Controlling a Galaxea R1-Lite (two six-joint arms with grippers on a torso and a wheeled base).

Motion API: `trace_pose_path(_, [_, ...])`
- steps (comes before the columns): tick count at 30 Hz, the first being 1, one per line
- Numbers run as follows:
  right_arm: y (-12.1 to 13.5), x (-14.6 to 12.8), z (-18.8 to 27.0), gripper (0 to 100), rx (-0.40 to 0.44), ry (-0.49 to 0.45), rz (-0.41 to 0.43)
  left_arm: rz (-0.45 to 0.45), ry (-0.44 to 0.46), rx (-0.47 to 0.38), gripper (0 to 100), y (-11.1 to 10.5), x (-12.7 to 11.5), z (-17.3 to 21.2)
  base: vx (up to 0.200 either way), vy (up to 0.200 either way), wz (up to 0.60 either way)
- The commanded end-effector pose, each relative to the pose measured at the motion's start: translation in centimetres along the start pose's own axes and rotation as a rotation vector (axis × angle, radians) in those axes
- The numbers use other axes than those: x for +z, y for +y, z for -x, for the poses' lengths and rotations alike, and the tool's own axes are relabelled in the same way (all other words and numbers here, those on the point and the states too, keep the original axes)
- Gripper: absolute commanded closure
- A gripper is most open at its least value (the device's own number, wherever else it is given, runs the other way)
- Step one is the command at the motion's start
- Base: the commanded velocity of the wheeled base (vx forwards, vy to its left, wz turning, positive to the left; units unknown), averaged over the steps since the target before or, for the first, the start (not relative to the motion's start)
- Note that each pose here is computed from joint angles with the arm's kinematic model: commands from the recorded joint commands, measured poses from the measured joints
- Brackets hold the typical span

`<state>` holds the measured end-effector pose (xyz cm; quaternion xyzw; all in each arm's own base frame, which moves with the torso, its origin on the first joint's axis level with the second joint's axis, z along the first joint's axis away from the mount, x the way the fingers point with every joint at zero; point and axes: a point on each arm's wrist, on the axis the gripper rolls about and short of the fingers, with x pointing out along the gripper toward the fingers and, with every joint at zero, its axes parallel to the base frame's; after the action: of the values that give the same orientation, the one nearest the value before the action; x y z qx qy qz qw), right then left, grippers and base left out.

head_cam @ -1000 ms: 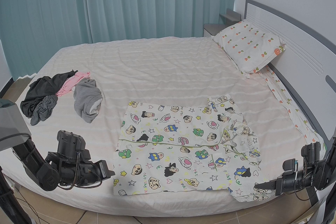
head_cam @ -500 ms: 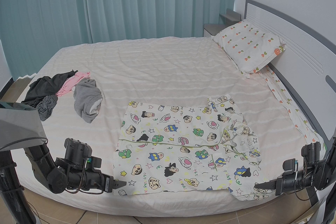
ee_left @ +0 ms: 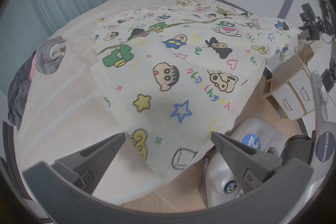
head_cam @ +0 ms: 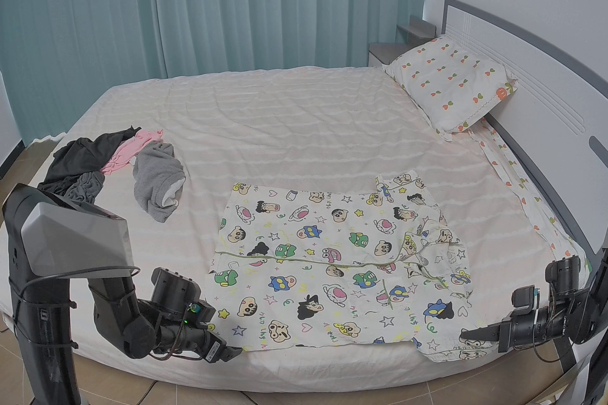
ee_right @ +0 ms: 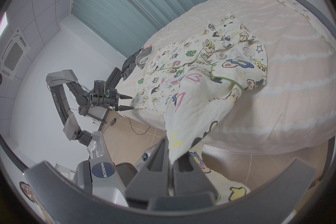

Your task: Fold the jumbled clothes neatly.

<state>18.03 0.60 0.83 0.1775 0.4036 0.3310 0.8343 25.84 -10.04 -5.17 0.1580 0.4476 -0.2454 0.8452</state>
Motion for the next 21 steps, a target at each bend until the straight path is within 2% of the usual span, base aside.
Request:
trace_pose_path(1, [0.1, -0.5, 0.1, 100, 0.002, 0.014, -0.014, -0.036, 0.016, 0.006, 0, -0.9, 0.3, -1.5, 0.000, 0.000, 0.00])
trace_pose_path(4, [0.1, -0.5, 0.1, 100, 0.002, 0.014, -0.014, -0.041, 0.028, 0.053, 0, -1.0, 0.3, -1.7, 0.000, 0.000, 0.00])
trace_pose_path(11, [0.1, -0.5, 0.1, 100, 0.002, 0.014, -0.016, -0.052, 0.071, 0.058, 0, -1.3, -0.7, -1.1, 0.000, 0.000, 0.00])
trace_pose_path(19, [0.1, -0.5, 0.1, 100, 0.002, 0.017, -0.018, -0.065, 0.069, 0.061, 0, -1.5, -0.7, -0.5, 0.000, 0.000, 0.00])
trace_pose_path(21, [0.1, -0.5, 0.1, 100, 0.002, 0.017, -0.016, -0.066, 0.066, 0.085, 0, -1.4, -0.4, -0.7, 0.000, 0.000, 0.00])
